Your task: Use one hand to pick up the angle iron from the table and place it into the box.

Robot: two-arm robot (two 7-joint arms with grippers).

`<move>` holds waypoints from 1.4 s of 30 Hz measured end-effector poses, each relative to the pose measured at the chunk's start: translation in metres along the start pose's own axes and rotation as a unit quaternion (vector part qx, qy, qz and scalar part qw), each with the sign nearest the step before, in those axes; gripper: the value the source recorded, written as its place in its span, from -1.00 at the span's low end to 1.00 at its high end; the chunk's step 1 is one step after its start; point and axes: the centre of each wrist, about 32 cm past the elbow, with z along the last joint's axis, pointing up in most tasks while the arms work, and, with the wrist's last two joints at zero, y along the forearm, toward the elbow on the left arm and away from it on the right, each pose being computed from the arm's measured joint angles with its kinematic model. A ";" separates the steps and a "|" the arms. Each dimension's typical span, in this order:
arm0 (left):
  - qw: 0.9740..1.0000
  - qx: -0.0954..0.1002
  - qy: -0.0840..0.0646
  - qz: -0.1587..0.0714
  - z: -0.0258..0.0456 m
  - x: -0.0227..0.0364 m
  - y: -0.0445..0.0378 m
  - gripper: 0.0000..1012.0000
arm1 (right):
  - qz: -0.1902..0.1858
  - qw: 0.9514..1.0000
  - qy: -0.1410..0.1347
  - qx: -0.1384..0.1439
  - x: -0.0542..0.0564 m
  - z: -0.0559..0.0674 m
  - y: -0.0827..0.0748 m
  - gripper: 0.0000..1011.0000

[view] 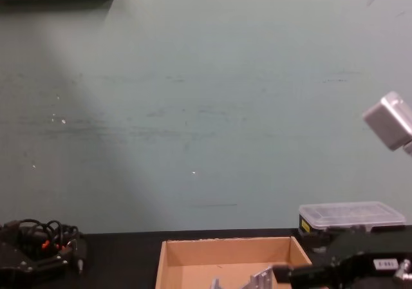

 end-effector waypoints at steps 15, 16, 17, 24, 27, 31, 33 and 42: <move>1.000 0.000 0.000 0.000 0.0000 0.0000 0.0000 0.98 | -0.112 0.992 0.015 0.063 0.002 0.007 -0.027 0.99; 1.000 0.000 0.000 0.000 0.0000 0.0000 0.0000 0.98 | -0.121 0.991 0.015 0.063 0.002 0.006 -0.029 0.99; 1.000 0.000 0.000 0.000 0.0000 0.0000 0.0000 0.98 | -0.129 0.990 0.016 0.062 0.002 0.005 -0.030 0.99; 1.000 0.000 0.000 0.000 0.0000 0.0000 0.0000 0.98 | -0.195 0.979 0.033 0.051 0.004 -0.008 -0.037 0.99; 1.000 0.000 0.000 0.000 0.0000 0.0000 0.0000 0.98 | -0.214 0.975 0.040 0.042 0.003 -0.014 -0.037 0.99; 1.000 0.000 0.000 0.000 0.0000 0.0000 0.0000 0.98 | -0.229 0.972 0.046 0.027 0.000 -0.021 -0.033 0.99; 1.000 0.000 0.000 0.000 0.0000 0.0000 0.0000 0.98 | -0.232 0.971 0.047 0.022 -0.001 -0.023 -0.031 0.99; 1.000 0.000 0.000 0.000 0.0000 0.0000 0.0000 0.98 | -0.237 0.970 0.047 0.006 -0.004 -0.027 -0.026 0.99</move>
